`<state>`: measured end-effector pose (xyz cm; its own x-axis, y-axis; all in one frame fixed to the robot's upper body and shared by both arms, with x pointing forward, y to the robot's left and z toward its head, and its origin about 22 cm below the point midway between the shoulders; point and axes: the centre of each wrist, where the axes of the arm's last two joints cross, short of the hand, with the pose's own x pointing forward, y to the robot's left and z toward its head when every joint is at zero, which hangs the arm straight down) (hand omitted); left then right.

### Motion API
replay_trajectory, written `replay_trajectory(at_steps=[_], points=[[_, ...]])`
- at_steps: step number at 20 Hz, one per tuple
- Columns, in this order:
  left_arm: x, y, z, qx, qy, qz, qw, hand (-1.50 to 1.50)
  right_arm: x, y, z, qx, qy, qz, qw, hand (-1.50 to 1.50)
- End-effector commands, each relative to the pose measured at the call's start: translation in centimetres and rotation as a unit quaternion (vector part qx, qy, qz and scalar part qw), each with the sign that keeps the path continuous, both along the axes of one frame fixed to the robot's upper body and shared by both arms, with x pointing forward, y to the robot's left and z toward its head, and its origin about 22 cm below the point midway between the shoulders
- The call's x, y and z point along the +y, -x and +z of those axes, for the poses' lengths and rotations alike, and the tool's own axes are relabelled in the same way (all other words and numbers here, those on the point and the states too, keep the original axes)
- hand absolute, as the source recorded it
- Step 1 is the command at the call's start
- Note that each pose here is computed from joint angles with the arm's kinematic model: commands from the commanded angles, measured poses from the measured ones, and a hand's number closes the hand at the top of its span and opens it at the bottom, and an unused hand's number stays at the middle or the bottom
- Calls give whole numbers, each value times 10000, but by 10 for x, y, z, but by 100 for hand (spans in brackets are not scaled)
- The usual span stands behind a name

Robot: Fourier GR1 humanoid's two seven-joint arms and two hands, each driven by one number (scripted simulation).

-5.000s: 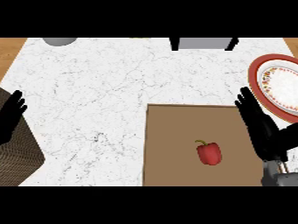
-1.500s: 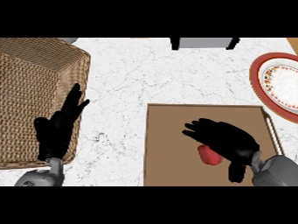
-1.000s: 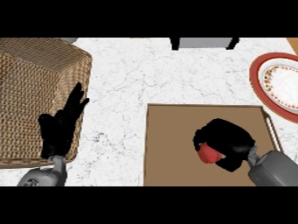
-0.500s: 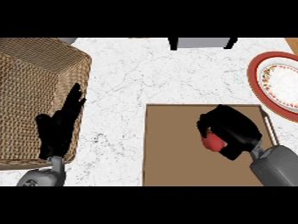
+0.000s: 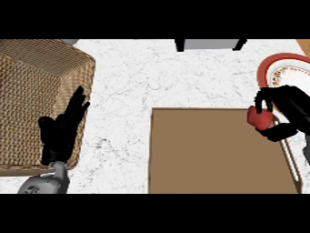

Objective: Pick the bell pepper from the tray and place it in the plate

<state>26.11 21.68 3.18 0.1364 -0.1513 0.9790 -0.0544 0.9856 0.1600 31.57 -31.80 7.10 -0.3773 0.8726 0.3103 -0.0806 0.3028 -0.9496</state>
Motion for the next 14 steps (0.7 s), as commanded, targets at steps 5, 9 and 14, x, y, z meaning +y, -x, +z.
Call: replay_trajectory(at_steps=[5,9,14], points=[[35,19,-35,748,-138,459,9960,0,-49,-9,58,-1374,-965,-1178,9787,150],[40,19,-35,748,-149,467,9960,0,-84,0,56,-1200,-978,-1674,9737,150],[16,15,-31,621,-78,332,9975,0,-111,-12,45,-970,-1013,-2105,9675,150]])
